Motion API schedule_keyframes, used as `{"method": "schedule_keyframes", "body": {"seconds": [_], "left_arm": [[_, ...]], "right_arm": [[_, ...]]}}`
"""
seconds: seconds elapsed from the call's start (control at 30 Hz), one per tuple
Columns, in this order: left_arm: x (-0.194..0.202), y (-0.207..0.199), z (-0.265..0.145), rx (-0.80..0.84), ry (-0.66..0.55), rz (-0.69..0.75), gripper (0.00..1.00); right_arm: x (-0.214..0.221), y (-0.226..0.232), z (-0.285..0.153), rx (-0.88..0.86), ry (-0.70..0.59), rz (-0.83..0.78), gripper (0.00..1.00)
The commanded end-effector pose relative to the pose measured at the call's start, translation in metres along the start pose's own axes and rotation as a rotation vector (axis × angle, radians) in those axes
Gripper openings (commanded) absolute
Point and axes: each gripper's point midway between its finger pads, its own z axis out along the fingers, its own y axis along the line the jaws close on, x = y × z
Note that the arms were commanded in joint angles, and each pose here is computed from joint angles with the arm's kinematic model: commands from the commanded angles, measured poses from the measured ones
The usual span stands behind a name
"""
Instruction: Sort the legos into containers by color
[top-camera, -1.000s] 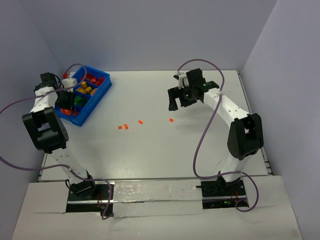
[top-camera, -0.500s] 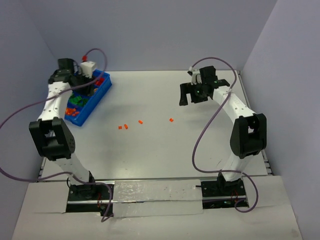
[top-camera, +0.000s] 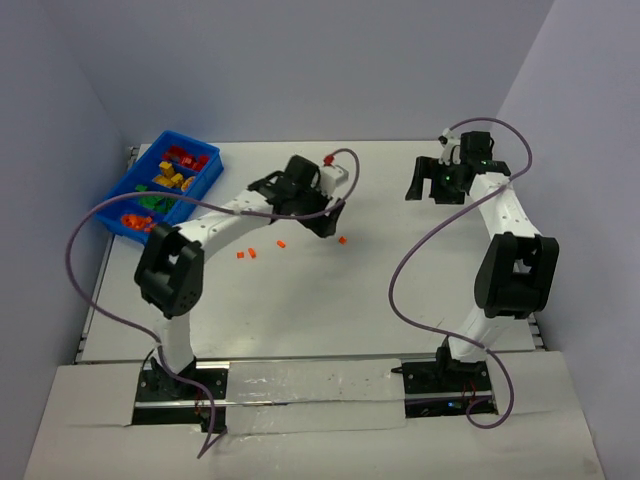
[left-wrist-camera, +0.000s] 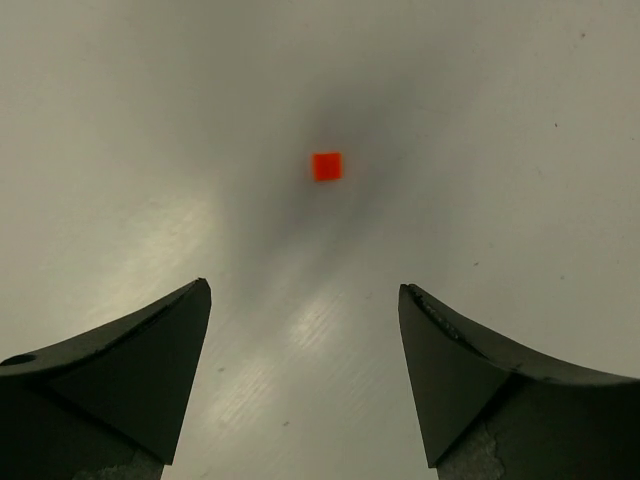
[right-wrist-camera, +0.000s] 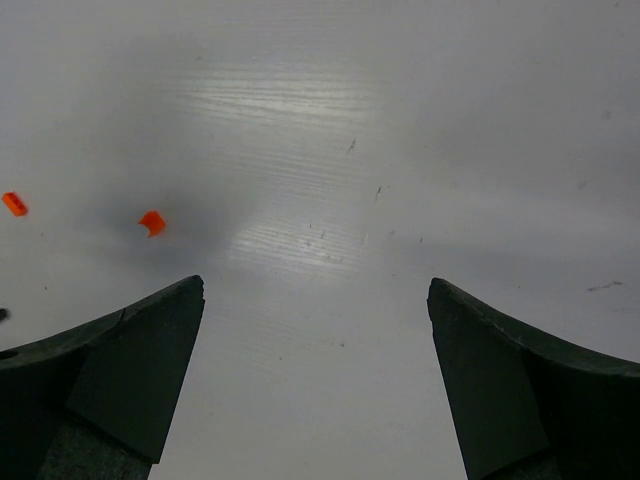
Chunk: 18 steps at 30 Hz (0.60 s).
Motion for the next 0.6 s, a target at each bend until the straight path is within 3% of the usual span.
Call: {"method": "schedule_keyframes", "body": {"seconds": [0.0,0.57], "left_arm": [[-0.011,-0.016,0.028,-0.024,-0.024,-0.077,0.84],[0.007,-0.023,0.113,-0.090,0.047,-0.024,0.68]], "right_arm": [[-0.010,0.008,-0.021,-0.023,-0.057,-0.001,1.00],[-0.010,0.007,-0.024,-0.028,-0.060,0.005,1.00]]}}
